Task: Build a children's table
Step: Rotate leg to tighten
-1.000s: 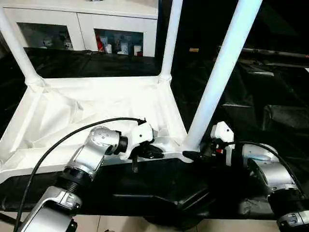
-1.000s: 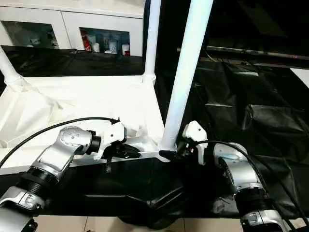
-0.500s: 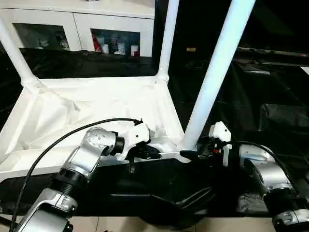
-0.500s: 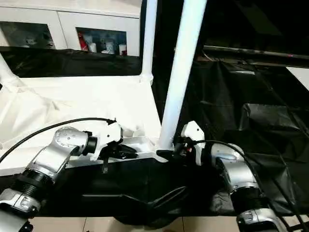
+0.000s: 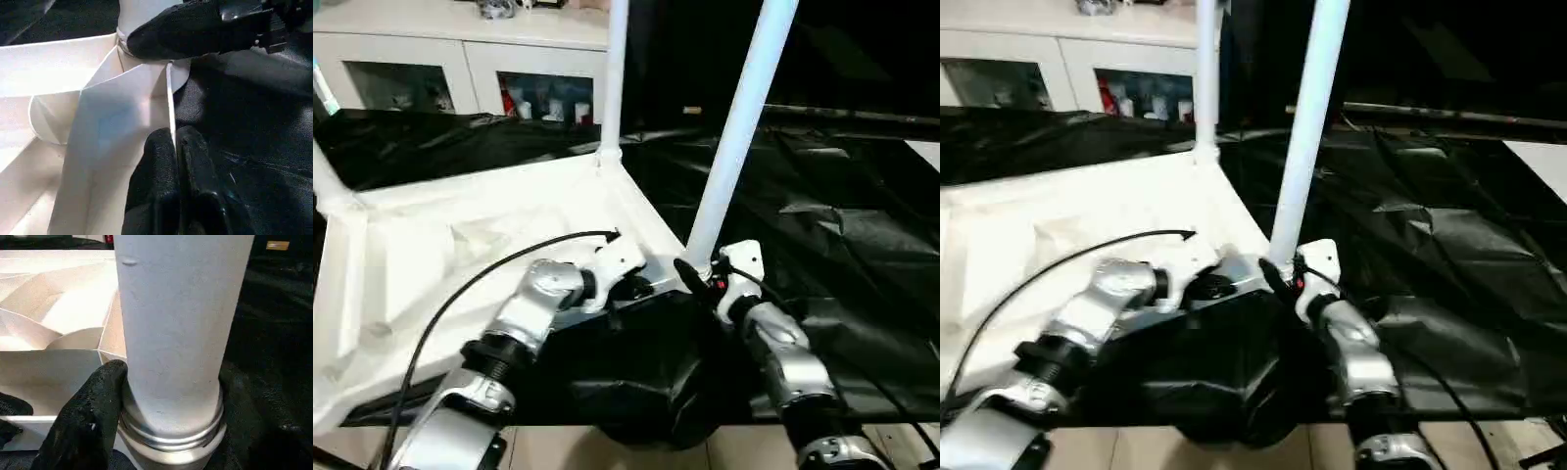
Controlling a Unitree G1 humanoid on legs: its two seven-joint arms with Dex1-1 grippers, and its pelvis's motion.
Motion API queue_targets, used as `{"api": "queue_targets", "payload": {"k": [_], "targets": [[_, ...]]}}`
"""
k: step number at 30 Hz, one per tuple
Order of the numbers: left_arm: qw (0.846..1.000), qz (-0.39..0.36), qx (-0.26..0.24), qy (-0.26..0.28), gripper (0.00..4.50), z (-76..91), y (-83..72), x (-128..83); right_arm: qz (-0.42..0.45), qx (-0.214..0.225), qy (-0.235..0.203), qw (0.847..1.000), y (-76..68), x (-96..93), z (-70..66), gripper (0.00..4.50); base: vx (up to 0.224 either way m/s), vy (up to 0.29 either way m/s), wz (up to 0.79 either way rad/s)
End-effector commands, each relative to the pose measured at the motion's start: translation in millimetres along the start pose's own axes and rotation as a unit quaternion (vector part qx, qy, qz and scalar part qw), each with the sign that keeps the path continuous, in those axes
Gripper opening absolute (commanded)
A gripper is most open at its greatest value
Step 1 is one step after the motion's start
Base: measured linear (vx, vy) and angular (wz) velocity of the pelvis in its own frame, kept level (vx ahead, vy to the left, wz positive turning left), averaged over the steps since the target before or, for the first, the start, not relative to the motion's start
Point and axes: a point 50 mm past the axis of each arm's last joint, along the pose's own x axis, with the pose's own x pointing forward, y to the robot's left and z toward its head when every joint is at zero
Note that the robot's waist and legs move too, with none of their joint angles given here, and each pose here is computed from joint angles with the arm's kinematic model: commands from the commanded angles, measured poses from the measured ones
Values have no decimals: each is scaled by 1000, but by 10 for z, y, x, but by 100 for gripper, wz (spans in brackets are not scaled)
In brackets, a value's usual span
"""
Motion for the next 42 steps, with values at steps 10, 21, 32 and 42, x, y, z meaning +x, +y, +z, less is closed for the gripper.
{"api": "queue_targets", "payload": {"k": [10, 21, 32, 42], "targets": [[992, -124, 6, 27, 0, -239, -307, 88, 207, -88, -1, 974, 3, -164, 171, 386, 0, 0, 0], [974, -221, 2, 38, 0, -400, -310, -241, 312, -121, 14, 942, -257, -362, 386, 386, 33, -18, 2], [976, -214, -3, 41, 0, -410, -260, -300, 337, -108, 44, 934, -300, -414, 334, 307, 0, 0, 0], [994, -99, -26, 38, 0, -392, -166, -114, 262, -59, 47, 962, -152, -338, 81, 229, 0, 0, 0]]}}
